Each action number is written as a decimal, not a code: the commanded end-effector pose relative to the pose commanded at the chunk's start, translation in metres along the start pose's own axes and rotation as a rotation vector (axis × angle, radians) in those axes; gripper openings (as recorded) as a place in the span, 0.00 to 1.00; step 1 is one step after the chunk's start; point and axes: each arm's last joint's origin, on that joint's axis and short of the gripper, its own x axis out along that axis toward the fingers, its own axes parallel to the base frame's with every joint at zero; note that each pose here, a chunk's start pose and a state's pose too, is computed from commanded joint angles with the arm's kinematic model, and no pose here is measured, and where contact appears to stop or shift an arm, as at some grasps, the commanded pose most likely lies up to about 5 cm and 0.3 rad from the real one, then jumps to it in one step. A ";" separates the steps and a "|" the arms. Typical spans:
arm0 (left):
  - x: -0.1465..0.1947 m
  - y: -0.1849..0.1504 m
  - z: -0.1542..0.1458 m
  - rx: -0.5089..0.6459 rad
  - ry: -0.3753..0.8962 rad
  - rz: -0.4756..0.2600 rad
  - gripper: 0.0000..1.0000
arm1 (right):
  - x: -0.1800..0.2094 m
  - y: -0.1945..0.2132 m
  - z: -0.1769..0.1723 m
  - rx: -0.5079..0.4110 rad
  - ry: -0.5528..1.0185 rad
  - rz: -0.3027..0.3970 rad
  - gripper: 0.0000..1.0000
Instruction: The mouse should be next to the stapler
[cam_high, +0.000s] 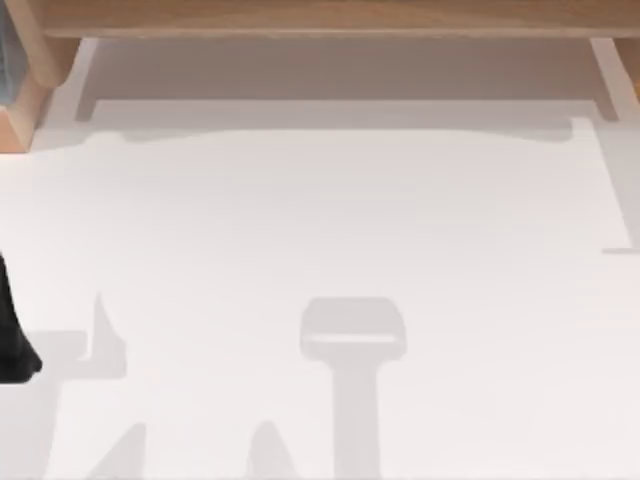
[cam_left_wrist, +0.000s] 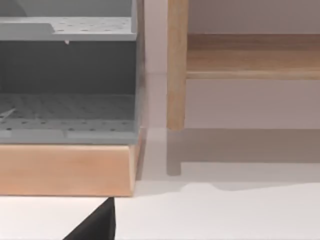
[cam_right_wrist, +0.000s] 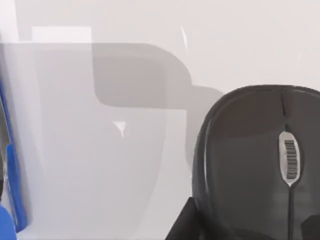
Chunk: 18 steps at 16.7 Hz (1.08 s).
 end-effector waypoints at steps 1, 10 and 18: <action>0.000 0.000 0.000 0.000 0.000 0.000 1.00 | 0.000 0.000 0.000 0.000 0.000 0.000 0.00; 0.000 0.000 0.000 0.000 0.000 0.000 1.00 | -0.003 -0.001 0.003 -0.005 -0.014 -0.021 0.00; 0.000 0.000 0.000 0.000 0.000 0.000 1.00 | -0.009 -0.004 0.005 -0.009 -0.044 -0.071 0.00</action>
